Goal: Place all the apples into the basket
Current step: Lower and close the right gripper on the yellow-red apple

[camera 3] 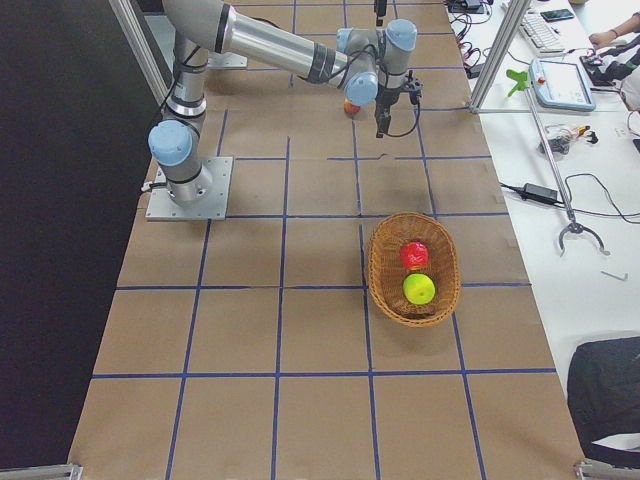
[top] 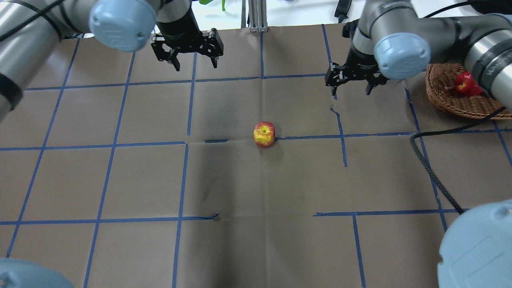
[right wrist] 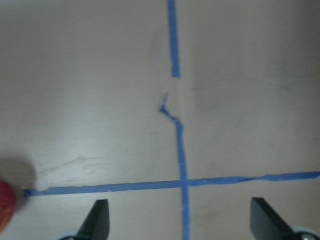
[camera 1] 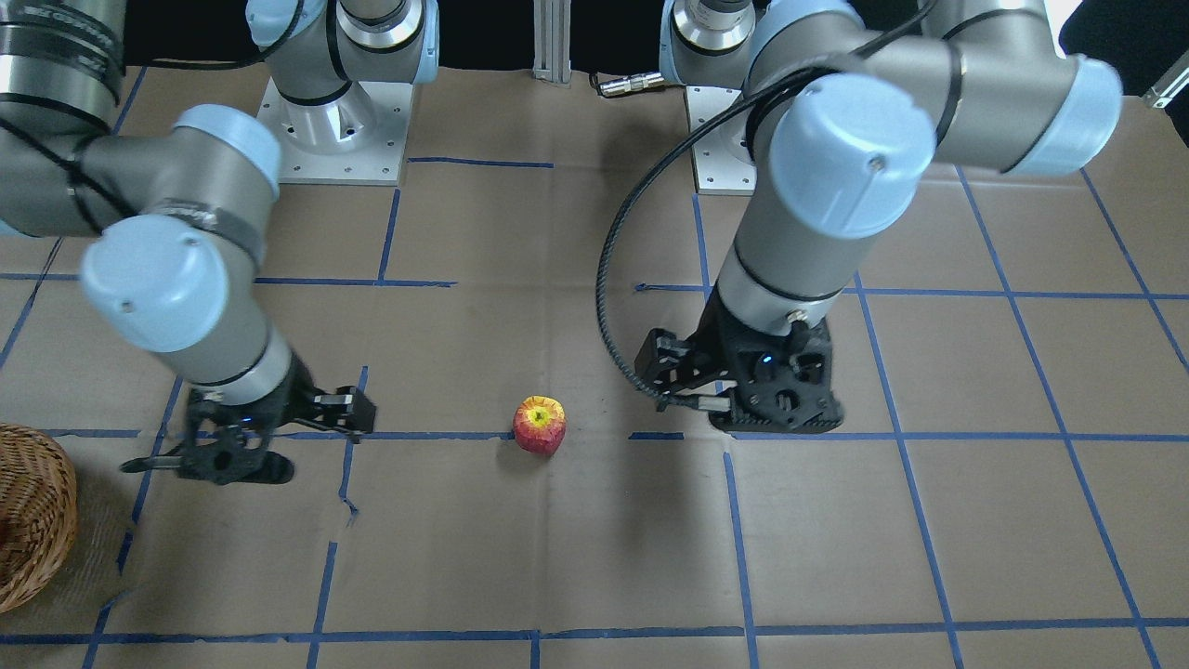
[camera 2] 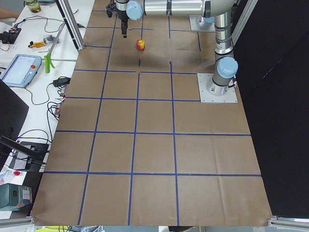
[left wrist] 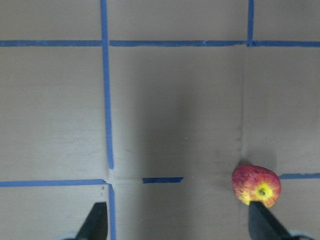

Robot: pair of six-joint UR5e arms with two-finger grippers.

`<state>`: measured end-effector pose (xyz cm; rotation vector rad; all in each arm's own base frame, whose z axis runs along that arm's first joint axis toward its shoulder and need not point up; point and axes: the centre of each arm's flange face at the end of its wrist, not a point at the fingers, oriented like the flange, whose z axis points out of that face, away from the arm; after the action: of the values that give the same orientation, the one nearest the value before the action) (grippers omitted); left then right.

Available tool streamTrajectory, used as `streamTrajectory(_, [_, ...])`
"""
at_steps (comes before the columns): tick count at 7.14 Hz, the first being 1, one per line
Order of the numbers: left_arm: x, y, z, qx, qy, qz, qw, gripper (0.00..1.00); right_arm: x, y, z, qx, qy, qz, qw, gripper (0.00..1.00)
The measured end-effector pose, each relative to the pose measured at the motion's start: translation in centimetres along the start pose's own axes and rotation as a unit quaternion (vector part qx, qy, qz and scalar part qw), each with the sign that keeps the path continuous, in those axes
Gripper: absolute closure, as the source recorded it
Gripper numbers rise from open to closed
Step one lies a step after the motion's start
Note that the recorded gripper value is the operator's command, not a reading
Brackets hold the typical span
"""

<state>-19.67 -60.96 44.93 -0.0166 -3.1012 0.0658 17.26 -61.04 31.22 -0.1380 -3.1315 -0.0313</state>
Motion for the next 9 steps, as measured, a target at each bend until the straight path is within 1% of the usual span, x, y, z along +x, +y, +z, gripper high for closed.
streamTrajectory(1, [-2.6,1.9,-3.5,-0.003,-0.006,0.012,0.9999,0.02,-5.6,1.5,0.9,0.009,-0.002,0.03,0.9995,0.01])
streamTrajectory(2, [-4.4,4.2,-6.3,-0.007,-0.008,0.022,0.9997,0.02,-10.7,3.0,2.5,0.018,-0.003,0.054,0.9984,0.01])
streamTrajectory(3, [-5.3,7.0,-7.6,-0.014,-0.008,0.025,0.9995,0.02,-14.4,4.2,4.2,0.022,-0.002,0.067,0.9975,0.01])
streamTrajectory(4, [-5.7,10.2,-7.4,-0.021,-0.006,0.026,0.9994,0.02,-16.3,4.9,5.7,0.019,0.0,0.074,0.9971,0.01])
streamTrajectory(5, [-6.0,12.4,-6.6,-0.017,-0.007,0.026,0.9995,0.02,-17.4,5.3,6.9,0.013,0.0,0.075,0.9971,0.01])
streamTrajectory(6, [-6.3,13.3,-6.0,-0.006,-0.009,0.026,0.9996,0.02,-18.2,5.7,8.0,0.009,0.0,0.071,0.9974,0.07])
streamTrajectory(7, [-6.8,13.7,-5.9,0.0,-0.017,0.024,0.9996,0.02,-19.0,6.0,9.3,0.003,0.003,0.064,0.998,0.27])
streamTrajectory(8, [-7.5,13.7,-5.9,0.0,-0.029,0.02,0.9994,0.02,-19.7,6.4,10.6,-0.003,0.007,0.056,0.9984,0.61])
streamTrajectory(9, [-8.0,13.7,-6.0,0.0,-0.035,0.015,0.9993,0.02,-20.0,6.6,11.3,-0.007,0.01,0.051,0.9986,0.76])
